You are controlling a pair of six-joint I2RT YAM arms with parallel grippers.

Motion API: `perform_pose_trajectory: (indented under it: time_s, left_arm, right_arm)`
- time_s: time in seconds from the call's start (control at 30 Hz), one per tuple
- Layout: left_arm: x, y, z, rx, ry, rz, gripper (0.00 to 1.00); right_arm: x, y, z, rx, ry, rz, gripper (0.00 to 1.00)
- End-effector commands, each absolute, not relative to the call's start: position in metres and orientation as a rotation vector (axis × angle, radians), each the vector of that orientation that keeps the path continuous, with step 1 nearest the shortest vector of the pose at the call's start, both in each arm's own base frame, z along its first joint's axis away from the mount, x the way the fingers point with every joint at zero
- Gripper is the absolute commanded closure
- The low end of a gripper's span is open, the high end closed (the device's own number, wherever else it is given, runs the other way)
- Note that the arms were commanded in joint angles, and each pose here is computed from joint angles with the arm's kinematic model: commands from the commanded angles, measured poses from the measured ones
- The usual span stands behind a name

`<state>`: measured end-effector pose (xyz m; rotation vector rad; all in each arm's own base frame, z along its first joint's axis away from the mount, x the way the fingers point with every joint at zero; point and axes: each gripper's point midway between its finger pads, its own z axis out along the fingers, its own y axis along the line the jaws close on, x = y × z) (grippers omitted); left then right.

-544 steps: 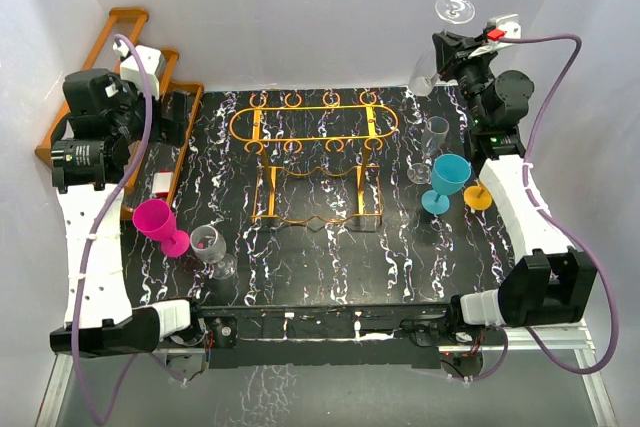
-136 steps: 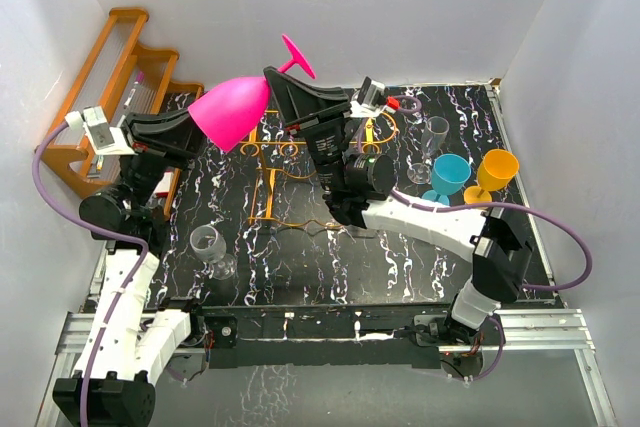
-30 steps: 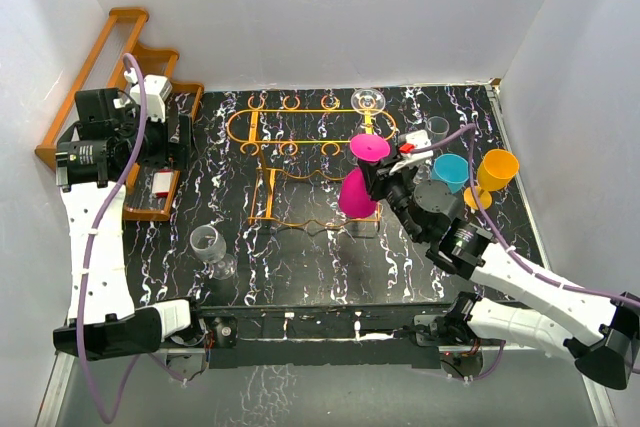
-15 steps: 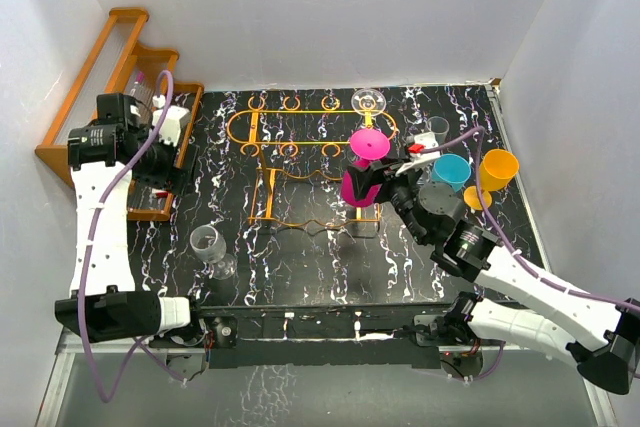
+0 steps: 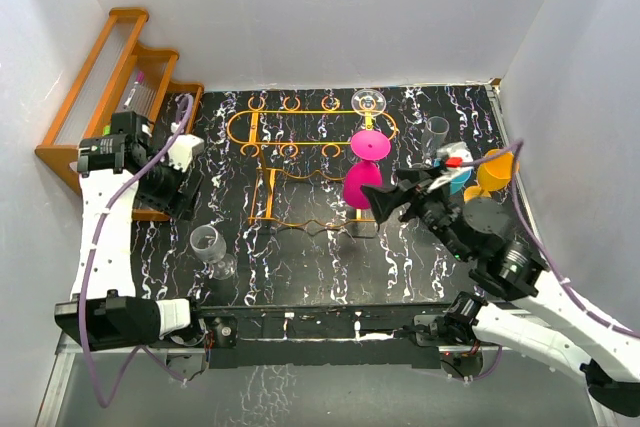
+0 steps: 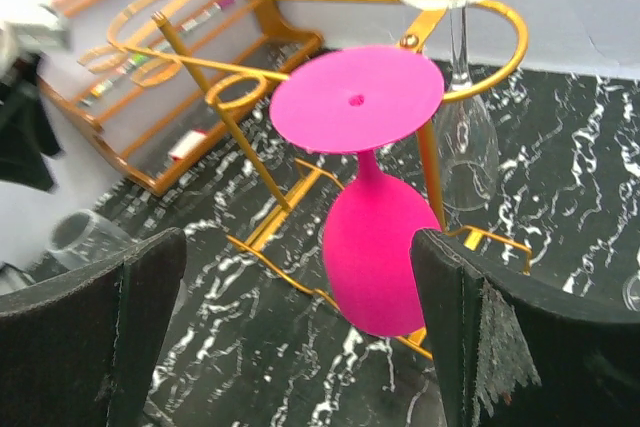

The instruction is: Place the wine glass upside down on the wine glass rack

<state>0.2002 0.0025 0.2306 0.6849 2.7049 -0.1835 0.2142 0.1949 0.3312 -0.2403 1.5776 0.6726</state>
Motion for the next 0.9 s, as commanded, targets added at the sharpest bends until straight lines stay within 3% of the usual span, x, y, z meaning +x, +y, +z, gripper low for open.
perform_pose_trajectory:
  time_s: [0.0, 0.2, 0.43, 0.53, 0.57, 0.87]
  left_arm:
    - [0.180, -0.026, 0.211, 0.761, 2.753, -0.399, 0.34]
    - [0.170, -0.048, 0.189, 0.819, 2.827, -0.563, 0.56]
    - [0.166, -0.046, 0.183, 0.836, 2.851, -0.555, 0.65]
    - [0.165, -0.041, 0.177, 0.838, 2.879, -0.524, 0.90]
    - [0.166, -0.040, 0.176, 0.831, 2.885, -0.506, 0.94]
    - [0.168, -0.032, 0.182, 0.801, 2.848, -0.396, 1.00]
  right_arm:
    - [0.185, 0.171, 0.401, -0.153, 1.375, 0.830, 0.02]
    - [0.165, 0.168, 0.435, -0.197, 1.266, 0.915, 0.02]
    - [0.175, 0.168, 0.422, -0.155, 1.293, 0.887, 0.02]
    - [0.177, 0.167, 0.422, -0.143, 1.285, 0.884, 0.02]
    - [0.177, 0.167, 0.422, -0.142, 1.284, 0.881, 0.02]
    - [0.179, 0.167, 0.427, -0.146, 1.275, 0.866, 0.02]
